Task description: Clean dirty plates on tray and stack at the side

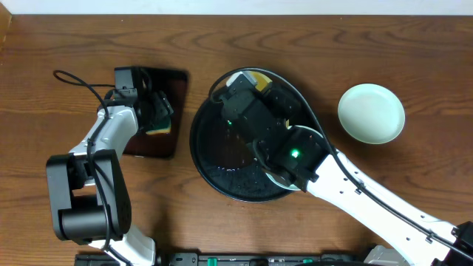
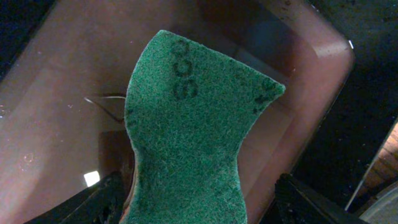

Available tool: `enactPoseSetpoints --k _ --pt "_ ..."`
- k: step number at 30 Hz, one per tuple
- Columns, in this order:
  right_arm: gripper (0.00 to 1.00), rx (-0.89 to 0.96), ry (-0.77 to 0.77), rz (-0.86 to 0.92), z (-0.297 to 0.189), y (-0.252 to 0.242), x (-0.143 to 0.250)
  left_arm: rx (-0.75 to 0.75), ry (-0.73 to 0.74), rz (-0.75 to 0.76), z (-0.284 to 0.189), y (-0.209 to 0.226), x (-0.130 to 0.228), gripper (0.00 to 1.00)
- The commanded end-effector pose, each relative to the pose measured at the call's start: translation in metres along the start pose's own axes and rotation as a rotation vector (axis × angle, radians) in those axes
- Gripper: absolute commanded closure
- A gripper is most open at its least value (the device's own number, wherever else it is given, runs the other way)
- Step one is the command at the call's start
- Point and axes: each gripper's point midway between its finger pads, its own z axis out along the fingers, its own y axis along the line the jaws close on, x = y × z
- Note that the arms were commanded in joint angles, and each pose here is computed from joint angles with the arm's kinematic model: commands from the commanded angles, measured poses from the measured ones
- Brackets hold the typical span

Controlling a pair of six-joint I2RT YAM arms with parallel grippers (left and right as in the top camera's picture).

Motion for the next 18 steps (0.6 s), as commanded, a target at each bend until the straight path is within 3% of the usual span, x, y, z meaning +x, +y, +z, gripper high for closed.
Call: enactPoseSetpoints --k 1,10,18 --pt "0.99 0.061 0.004 -0.010 -0.006 -0.017 0.001 0.005 -0.002 0.005 -0.001 0.000 -0.002 0.22" --pt "0.99 0.060 0.001 -0.047 -0.005 -0.017 0.000 0.005 -0.001 0.005 -0.001 0.000 -0.002 0.22" --pt "0.99 -0.004 0.042 0.055 0.015 -0.009 0.012 0.005 -0.001 0.005 -0.001 0.000 -0.002 0.22"
